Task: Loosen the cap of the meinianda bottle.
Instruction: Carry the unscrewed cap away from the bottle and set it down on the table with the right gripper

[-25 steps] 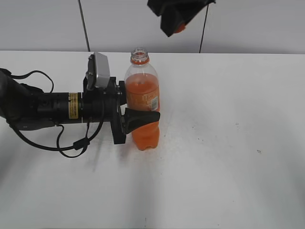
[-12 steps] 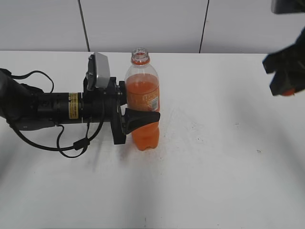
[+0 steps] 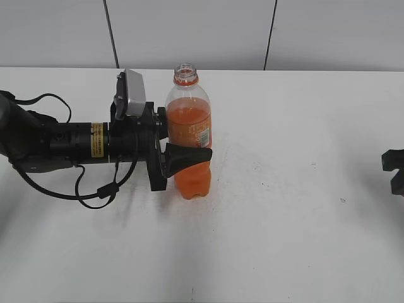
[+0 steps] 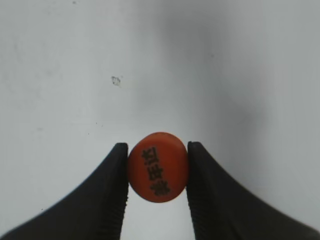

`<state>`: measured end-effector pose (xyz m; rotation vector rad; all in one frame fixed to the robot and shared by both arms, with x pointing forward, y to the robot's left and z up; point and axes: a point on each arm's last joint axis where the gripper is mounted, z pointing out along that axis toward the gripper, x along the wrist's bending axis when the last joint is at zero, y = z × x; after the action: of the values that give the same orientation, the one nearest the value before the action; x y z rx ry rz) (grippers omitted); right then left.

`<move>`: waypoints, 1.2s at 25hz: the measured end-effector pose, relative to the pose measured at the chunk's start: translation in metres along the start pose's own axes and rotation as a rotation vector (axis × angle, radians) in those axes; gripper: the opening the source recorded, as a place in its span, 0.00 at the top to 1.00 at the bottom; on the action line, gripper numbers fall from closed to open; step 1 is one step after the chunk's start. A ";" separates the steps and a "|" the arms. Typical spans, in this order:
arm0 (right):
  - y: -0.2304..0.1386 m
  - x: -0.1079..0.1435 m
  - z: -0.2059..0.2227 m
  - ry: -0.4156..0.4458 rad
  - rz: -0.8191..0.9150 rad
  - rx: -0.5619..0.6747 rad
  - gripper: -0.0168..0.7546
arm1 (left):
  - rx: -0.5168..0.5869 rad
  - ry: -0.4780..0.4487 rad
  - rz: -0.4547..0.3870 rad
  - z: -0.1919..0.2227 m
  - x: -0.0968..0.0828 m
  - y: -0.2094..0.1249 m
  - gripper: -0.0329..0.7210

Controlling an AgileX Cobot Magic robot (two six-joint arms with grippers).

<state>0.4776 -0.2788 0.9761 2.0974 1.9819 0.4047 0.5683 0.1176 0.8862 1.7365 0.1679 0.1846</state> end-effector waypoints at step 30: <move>-0.006 -0.006 0.088 -0.015 0.036 0.089 0.39 | -0.001 0.000 -0.001 0.000 0.000 0.000 0.40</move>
<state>0.5023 -0.2826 0.8914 2.1852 1.9916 0.3116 0.5683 0.1176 0.8863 1.7356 0.1686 0.1834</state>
